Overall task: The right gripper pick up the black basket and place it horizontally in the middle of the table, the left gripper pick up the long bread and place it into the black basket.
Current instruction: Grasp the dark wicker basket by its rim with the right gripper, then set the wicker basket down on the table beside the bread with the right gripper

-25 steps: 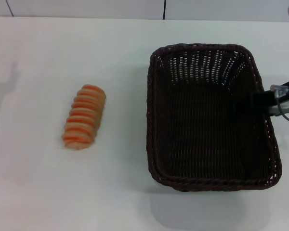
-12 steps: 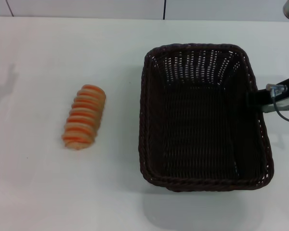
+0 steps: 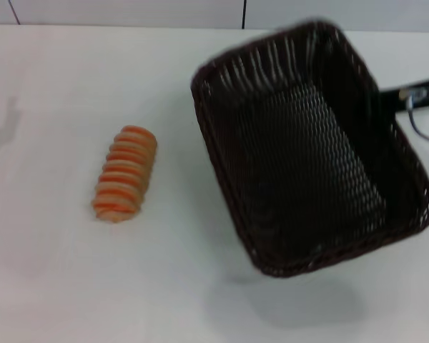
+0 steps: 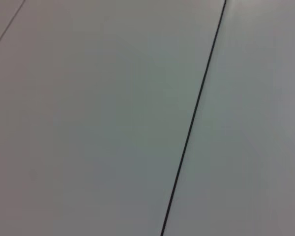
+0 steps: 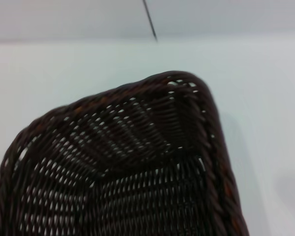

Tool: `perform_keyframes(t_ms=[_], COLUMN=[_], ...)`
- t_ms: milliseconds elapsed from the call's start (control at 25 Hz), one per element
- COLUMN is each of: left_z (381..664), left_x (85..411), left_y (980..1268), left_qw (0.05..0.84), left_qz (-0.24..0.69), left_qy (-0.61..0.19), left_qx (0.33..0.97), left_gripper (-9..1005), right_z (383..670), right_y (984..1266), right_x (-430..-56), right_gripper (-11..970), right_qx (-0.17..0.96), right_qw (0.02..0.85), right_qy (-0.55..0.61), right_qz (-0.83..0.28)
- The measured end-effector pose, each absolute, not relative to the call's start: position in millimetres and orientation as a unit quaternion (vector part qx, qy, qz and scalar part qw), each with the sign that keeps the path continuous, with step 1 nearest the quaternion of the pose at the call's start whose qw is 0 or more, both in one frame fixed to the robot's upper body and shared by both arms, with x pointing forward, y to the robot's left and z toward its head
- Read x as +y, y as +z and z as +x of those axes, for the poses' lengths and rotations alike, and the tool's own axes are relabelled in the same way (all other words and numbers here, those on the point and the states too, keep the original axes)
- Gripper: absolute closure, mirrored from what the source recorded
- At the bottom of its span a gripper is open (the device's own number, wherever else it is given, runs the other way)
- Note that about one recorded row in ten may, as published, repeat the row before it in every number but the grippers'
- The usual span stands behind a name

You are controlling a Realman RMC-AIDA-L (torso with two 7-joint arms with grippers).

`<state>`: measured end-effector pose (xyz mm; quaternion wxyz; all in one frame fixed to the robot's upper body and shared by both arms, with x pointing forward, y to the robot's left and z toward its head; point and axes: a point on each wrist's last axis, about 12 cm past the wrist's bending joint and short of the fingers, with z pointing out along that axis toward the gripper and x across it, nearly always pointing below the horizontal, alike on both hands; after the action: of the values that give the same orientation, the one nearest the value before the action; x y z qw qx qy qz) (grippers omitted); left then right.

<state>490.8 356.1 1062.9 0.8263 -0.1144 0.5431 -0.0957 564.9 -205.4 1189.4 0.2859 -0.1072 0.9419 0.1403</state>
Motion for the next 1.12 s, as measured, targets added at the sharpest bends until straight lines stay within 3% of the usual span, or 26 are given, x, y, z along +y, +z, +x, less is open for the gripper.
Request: perform_keyframes(t_ms=[560,920,1120], left_z=[491,505,507], left_x=[360,359,361], left_y=[1063,1069,1072], left_qw=[0.824,0.819,0.822], left_qz=[-0.132,-0.152,-0.161], left_qy=[-0.093,-0.096,-0.092], left_qx=[0.543,0.545,0.538], left_gripper=[158,161,162], right_z=[577,564,568], right_y=[1243,1270,1275], right_x=[-176,-133,-116], right_gripper=[810,811,812], right_qx=[0.808,0.715,0.700], right_qw=[0.423,0.328,0.268], right_qy=[0.126,0.125,0.109], right_qz=[-0.390,-0.605,-0.653])
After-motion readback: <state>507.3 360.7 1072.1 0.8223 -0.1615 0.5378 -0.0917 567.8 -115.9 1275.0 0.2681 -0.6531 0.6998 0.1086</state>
